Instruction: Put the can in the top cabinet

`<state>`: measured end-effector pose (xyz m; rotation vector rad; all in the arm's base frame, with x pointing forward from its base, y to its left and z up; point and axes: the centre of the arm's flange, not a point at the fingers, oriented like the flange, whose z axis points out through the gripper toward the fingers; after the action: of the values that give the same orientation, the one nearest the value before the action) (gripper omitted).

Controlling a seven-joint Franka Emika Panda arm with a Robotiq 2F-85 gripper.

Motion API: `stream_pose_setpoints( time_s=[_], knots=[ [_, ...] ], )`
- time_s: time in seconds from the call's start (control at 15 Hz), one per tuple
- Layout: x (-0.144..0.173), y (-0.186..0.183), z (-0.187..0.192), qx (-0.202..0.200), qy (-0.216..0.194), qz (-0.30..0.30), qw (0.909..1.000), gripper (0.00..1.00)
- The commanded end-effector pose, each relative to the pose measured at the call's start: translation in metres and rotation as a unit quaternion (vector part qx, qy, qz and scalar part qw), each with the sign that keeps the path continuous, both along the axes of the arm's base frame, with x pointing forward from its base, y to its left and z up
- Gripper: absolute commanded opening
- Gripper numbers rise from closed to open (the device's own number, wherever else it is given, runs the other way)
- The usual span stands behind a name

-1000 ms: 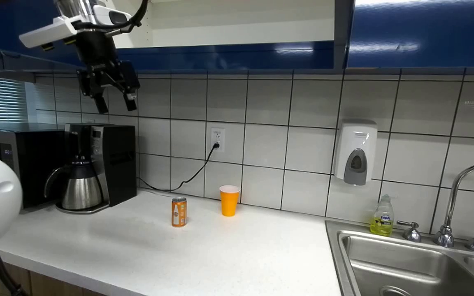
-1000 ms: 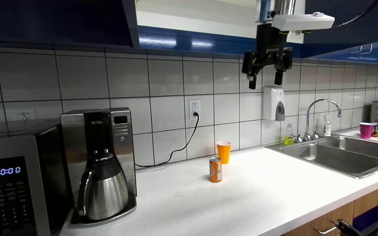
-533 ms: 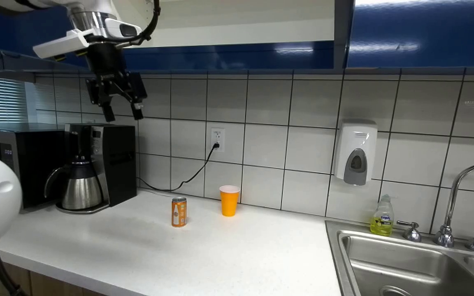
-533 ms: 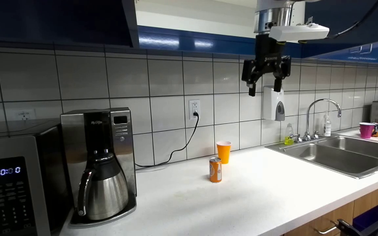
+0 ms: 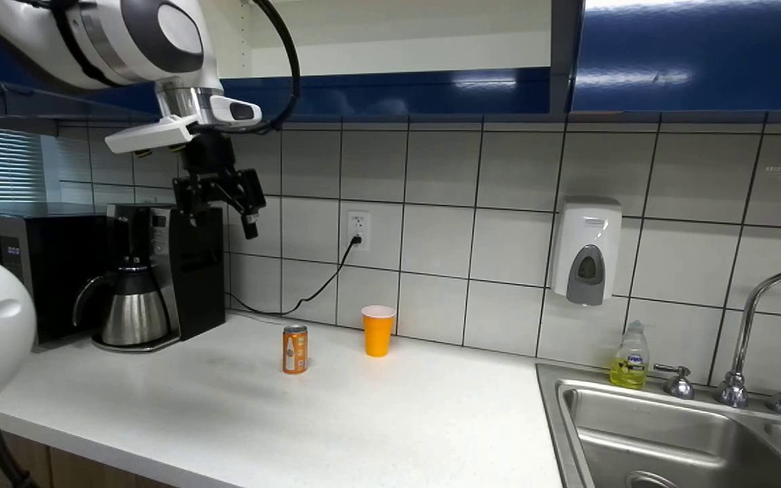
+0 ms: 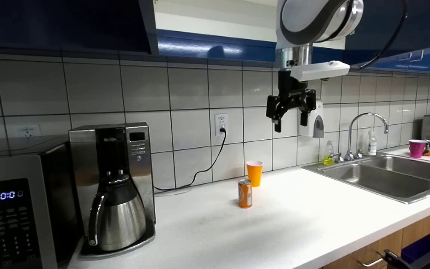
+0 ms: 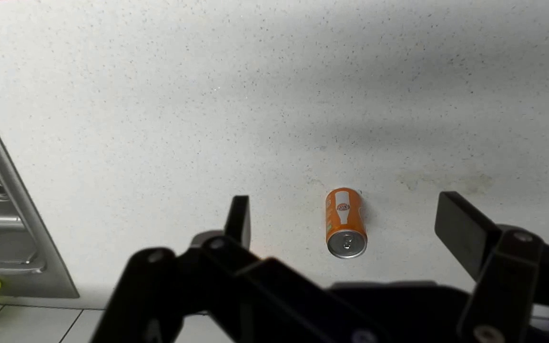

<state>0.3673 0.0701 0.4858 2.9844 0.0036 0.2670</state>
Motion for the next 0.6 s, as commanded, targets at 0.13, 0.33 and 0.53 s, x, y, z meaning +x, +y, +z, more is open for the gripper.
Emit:
stream_pose_setpoints(
  time_s=[0.13,0.33,0.53],
  knots=[
    [0.044,0.002,-0.05,-0.028,0.005,0.021,0.9994,1.0],
    [0.06,0.006,-0.083,-0.032,0.008,0.038,0.9988,1.0],
    [0.074,0.01,-0.118,-0.031,0.003,0.052,0.9982,1.0]
  ],
)
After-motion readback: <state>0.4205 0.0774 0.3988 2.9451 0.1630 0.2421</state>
